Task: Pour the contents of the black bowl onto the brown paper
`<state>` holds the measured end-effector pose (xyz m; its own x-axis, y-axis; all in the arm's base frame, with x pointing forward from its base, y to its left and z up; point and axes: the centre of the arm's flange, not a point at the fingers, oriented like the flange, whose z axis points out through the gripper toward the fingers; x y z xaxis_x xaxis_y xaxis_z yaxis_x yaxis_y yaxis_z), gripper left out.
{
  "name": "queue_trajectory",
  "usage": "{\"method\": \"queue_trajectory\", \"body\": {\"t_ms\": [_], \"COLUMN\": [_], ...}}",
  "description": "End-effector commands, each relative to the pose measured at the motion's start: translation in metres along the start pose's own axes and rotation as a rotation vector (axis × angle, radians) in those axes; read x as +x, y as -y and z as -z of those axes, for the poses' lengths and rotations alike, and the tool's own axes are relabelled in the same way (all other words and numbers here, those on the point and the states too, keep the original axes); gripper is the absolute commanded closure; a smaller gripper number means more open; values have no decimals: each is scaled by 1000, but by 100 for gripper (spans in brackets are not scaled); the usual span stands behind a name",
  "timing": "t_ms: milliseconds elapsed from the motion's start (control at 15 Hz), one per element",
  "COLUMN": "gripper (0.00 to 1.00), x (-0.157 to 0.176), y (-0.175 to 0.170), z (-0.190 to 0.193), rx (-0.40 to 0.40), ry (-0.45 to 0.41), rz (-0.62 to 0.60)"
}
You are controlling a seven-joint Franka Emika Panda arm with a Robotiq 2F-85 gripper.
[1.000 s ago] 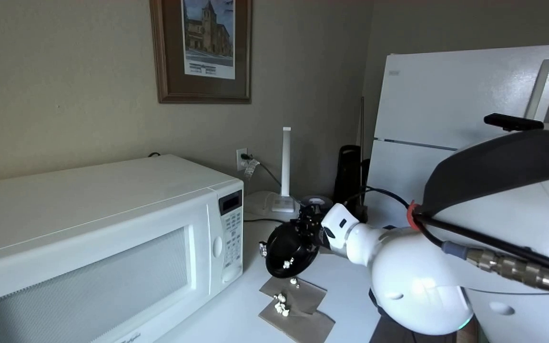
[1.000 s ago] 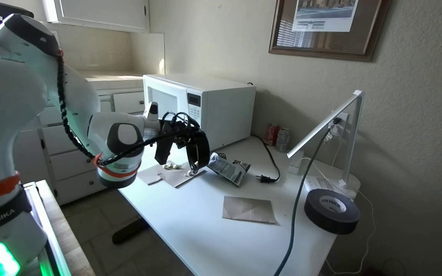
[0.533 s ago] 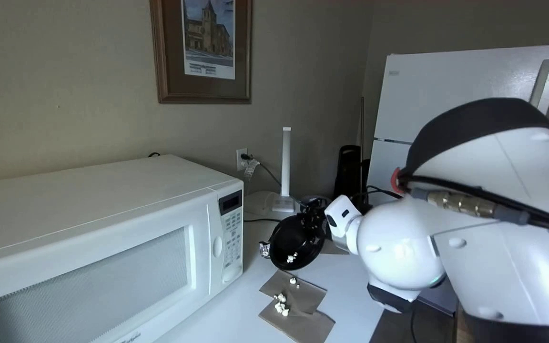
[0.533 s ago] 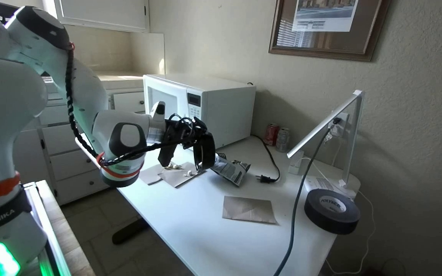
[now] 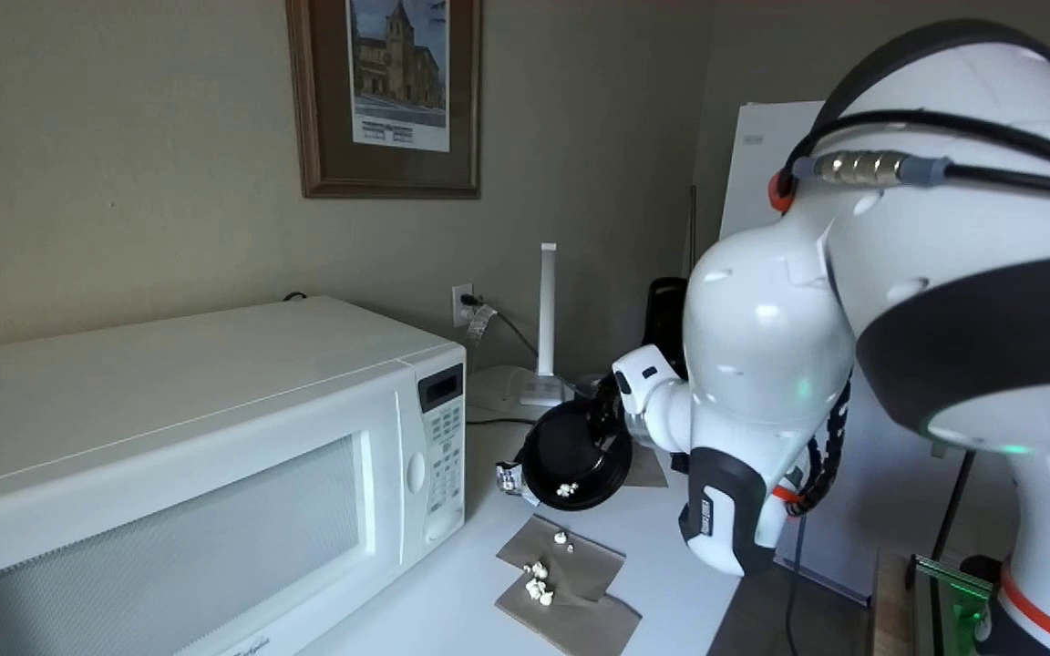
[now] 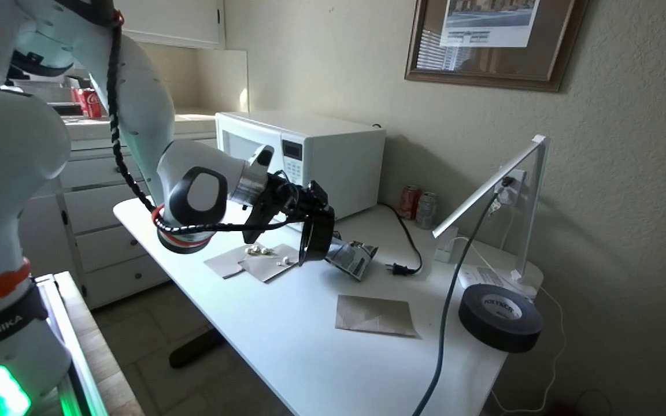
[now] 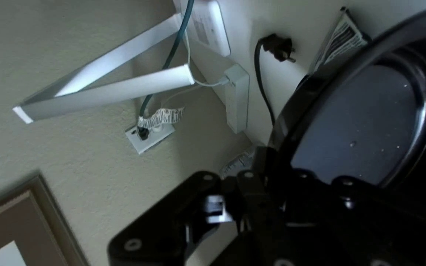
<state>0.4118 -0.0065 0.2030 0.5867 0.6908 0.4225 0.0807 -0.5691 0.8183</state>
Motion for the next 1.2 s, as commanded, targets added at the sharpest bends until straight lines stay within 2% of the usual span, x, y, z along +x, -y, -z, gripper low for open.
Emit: {"method": "queue_trajectory", "body": {"t_ms": [0, 667, 1133], "gripper": [98, 98, 98], "x": [14, 8, -8], "y": [-25, -68, -89], "z": [9, -9, -24], "rx": [81, 265, 453], "ry": [130, 431, 538], "rz": [-95, -281, -393]}}
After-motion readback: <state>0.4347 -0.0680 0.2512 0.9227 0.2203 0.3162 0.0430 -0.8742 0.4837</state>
